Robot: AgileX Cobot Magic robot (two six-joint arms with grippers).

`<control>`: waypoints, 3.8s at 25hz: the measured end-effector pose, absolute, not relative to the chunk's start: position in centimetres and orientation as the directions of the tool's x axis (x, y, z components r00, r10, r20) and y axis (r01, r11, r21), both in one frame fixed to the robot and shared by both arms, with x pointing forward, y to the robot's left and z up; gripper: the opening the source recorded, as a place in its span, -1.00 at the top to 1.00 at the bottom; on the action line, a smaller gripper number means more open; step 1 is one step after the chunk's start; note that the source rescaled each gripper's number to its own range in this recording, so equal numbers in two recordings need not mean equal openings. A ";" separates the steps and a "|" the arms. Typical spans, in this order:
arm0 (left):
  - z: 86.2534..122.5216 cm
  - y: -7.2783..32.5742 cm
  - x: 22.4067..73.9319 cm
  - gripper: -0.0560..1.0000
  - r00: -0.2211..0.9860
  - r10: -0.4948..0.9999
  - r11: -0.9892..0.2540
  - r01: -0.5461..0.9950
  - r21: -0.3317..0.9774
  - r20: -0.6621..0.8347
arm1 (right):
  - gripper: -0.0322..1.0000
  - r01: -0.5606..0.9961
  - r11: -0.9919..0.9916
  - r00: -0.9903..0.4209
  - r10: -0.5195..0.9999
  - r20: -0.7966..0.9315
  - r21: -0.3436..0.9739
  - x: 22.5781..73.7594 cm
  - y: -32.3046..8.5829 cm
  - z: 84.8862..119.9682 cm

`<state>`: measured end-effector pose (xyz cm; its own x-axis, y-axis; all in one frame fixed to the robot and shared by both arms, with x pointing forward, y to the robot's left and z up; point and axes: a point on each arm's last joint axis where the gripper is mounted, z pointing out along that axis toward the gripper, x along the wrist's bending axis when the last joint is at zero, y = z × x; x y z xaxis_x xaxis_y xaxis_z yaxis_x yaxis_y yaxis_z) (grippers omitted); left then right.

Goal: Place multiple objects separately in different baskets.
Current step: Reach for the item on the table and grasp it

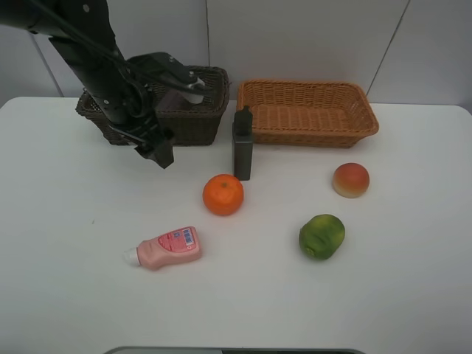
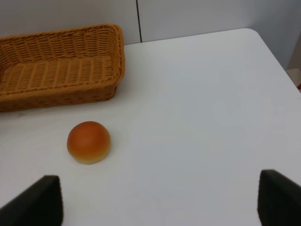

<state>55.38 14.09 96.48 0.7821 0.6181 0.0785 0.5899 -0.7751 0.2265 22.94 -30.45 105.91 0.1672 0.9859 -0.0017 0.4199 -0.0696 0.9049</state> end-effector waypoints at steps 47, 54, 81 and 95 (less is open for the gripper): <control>88.3 9.6 45.8 -1.00 0.936 0.352 -0.933 0.351 0.075 0.006 | -0.72 0.420 -0.070 0.167 0.986 -0.002 0.905 22.9 -30.4 105.9; 88.2 9.6 45.8 -1.00 0.936 0.352 -0.933 0.351 0.074 0.006 | -0.72 0.420 -0.070 0.167 0.986 -0.002 0.905 22.9 -30.4 105.9; 88.2 9.8 45.6 -1.00 0.986 -0.168 -0.985 -0.169 0.041 0.010 | -0.72 0.420 -0.070 0.167 0.986 -0.002 0.905 22.9 -30.4 105.9; 88.8 9.9 46.6 -1.00 0.983 -0.182 -0.982 -0.183 0.048 0.019 | -0.72 0.420 -0.070 0.167 0.986 -0.002 0.905 22.9 -30.4 105.9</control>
